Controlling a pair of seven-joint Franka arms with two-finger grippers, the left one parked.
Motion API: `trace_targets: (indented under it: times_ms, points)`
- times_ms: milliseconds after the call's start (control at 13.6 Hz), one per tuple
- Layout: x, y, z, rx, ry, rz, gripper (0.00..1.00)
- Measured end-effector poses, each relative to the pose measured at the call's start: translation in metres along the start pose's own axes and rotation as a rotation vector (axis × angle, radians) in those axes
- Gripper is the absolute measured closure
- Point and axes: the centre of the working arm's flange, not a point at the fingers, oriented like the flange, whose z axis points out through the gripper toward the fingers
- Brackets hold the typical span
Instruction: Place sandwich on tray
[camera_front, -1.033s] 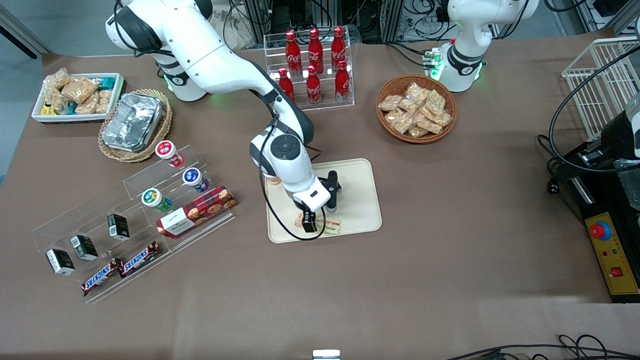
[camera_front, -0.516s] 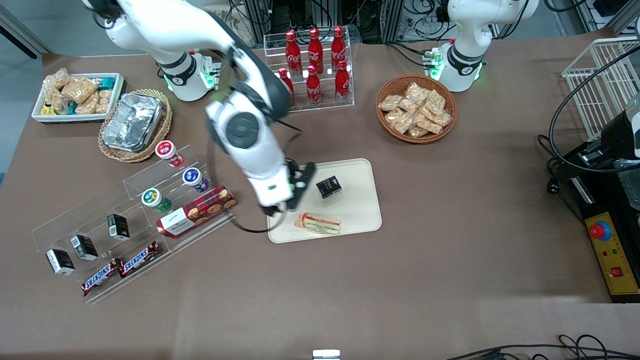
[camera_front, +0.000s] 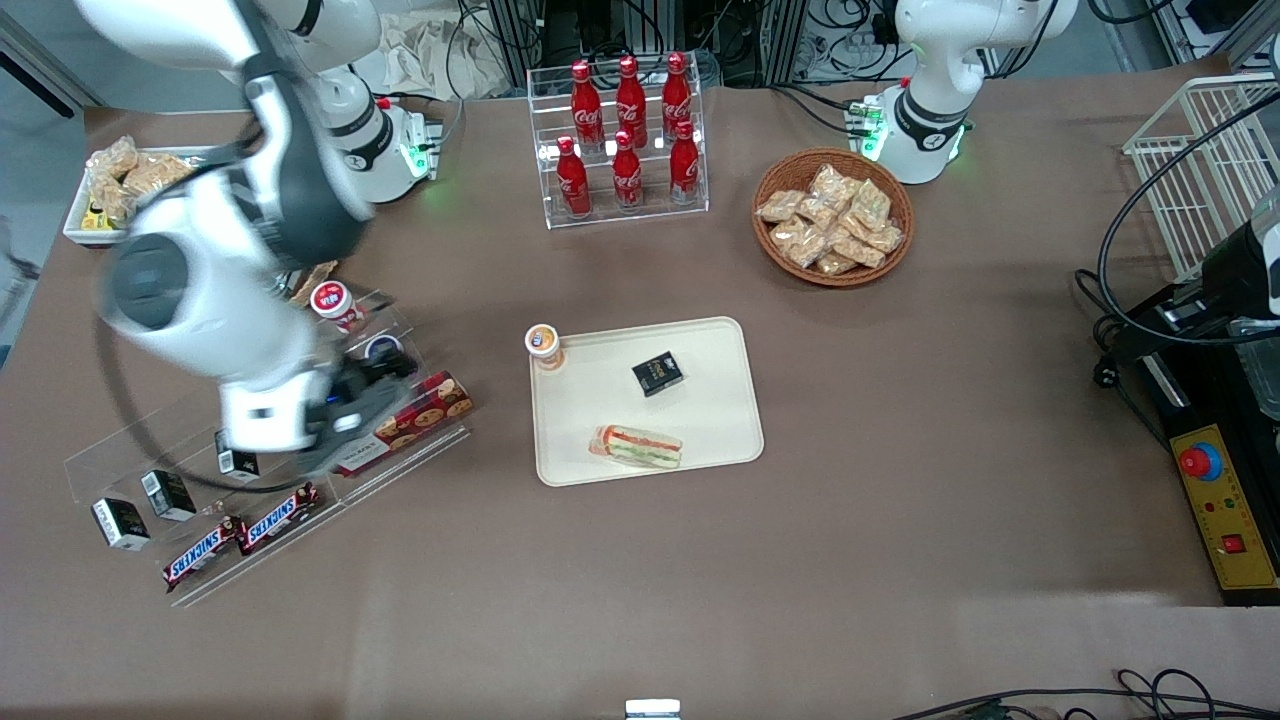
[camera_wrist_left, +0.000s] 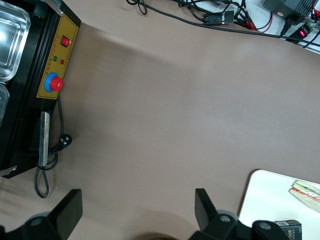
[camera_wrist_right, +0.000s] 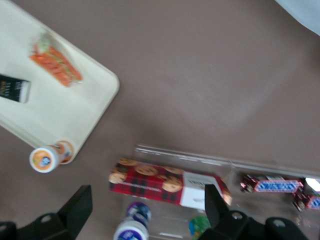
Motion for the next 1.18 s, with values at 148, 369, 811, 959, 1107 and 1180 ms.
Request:
trace_targets:
  times_ms: [148,369,811,959,1107,1180]
  points:
    - [-0.021,0.029,-0.015,-0.003,0.004,0.090,0.00]
    - [-0.058,0.056,-0.044,-0.016,-0.021,0.203,0.00]
    - [-0.120,0.078,-0.090,-0.033,0.002,0.349,0.00]
    - [-0.134,0.087,-0.089,-0.030,-0.005,0.400,0.00]
    - [-0.142,0.092,-0.087,-0.018,-0.028,0.421,0.00]
    - [-0.144,0.091,-0.086,-0.011,-0.042,0.439,0.00]
